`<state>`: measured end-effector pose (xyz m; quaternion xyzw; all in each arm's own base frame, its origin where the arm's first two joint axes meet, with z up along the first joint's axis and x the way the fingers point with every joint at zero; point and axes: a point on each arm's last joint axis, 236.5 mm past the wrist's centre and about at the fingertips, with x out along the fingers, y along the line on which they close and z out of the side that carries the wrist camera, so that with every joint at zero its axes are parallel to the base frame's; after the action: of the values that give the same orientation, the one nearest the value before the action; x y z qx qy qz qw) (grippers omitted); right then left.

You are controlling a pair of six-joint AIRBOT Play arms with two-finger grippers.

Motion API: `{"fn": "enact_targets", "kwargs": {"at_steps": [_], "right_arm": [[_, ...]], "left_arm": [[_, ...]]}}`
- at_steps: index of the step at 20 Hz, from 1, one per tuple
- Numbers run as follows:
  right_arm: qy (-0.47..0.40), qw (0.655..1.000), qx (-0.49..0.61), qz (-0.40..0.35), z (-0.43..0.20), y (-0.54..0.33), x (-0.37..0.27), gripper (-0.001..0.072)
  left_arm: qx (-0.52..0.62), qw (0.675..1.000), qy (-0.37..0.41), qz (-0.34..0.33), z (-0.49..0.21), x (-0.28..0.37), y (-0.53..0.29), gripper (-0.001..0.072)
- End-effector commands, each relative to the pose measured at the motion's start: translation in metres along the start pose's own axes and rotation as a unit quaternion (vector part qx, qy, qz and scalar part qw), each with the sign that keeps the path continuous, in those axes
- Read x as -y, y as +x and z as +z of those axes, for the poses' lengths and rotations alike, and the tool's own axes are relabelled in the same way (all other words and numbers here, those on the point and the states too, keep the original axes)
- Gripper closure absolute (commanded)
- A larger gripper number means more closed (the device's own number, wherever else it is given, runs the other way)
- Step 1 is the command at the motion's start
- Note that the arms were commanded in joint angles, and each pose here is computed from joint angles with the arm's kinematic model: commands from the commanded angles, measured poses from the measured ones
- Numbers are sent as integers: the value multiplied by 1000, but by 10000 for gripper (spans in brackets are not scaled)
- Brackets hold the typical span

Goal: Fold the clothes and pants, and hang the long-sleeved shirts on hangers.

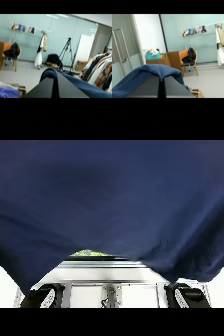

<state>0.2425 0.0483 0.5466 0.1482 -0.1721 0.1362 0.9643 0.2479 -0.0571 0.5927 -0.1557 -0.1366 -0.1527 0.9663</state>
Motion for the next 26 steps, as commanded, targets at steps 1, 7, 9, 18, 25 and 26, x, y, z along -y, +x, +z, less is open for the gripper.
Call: {"fn": "enact_targets", "kwargs": {"at_steps": [1,7,9,18,25,26], "right_arm": [[28,998,-56,-17,-49,48,31,697],[29,984,-144,-104,-214,169,156,697],[31,981,-145,-128,-262,198,191,696],[-38,976,-180,-118,-277,215,211,61],[-73,908,-409,-57,-298,86,171,63],[-56,889,-449,-69,-318,57,173,62]], "left_arm": [[-68,997,-23,27,-55,-46,64,695],[-159,977,-95,101,-238,-167,182,696],[-149,979,-91,103,-290,-180,218,696],[-266,959,-41,87,-398,-197,246,-13],[-494,838,-97,213,-410,-285,74,48],[-524,807,-103,252,-422,-298,33,48]]}}
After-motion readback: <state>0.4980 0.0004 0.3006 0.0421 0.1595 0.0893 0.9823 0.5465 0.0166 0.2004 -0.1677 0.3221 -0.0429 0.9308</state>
